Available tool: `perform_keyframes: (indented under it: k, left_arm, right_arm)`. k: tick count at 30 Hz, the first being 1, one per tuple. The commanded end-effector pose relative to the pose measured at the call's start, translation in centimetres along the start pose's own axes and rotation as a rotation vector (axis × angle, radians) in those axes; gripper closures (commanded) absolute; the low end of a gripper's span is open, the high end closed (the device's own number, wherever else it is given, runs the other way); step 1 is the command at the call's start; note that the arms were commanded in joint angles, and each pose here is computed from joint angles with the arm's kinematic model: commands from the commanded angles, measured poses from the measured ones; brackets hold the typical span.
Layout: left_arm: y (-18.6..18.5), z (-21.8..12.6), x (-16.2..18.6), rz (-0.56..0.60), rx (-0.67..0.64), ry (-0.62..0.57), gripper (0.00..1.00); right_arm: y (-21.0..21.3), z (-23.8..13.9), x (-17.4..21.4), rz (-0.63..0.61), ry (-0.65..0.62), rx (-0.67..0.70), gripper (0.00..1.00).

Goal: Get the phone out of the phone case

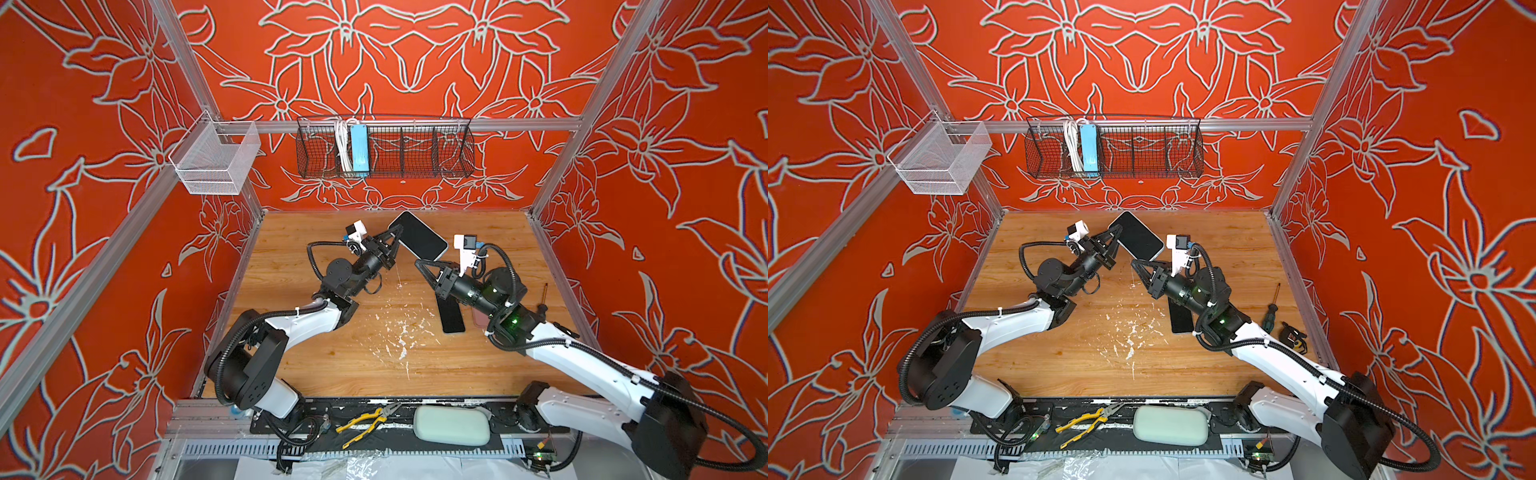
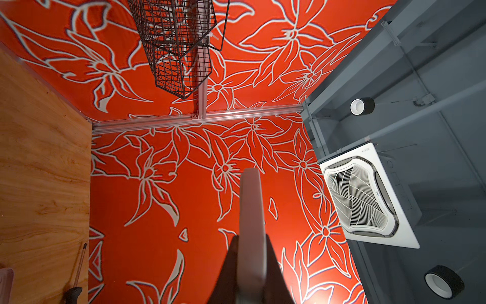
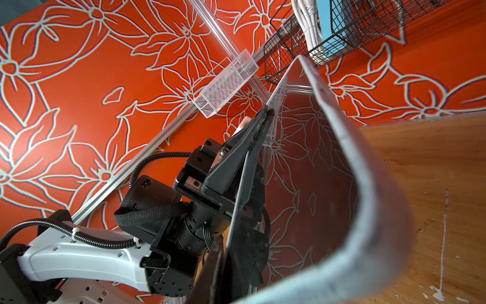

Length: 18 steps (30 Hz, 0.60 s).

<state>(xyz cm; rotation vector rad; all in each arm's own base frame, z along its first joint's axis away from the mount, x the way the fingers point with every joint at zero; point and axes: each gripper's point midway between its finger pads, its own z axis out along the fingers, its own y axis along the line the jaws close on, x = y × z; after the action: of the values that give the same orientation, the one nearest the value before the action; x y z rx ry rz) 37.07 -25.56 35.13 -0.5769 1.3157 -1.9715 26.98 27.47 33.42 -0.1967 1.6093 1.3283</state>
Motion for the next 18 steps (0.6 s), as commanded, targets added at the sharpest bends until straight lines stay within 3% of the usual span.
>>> perform_keyframes:
  k: [1,18]
  left_arm:
    - [-4.7,-0.4,0.2,-0.019,0.143,0.004,1.00]
    - [-7.9,-1.0,-0.5,-0.063,0.143,-0.063,1.00]
  right_arm:
    - [-0.5,0.0,-1.2,-0.031,-0.054,0.028,0.83]
    - [-1.8,0.7,0.6,-0.226,-0.015,0.034,0.83]
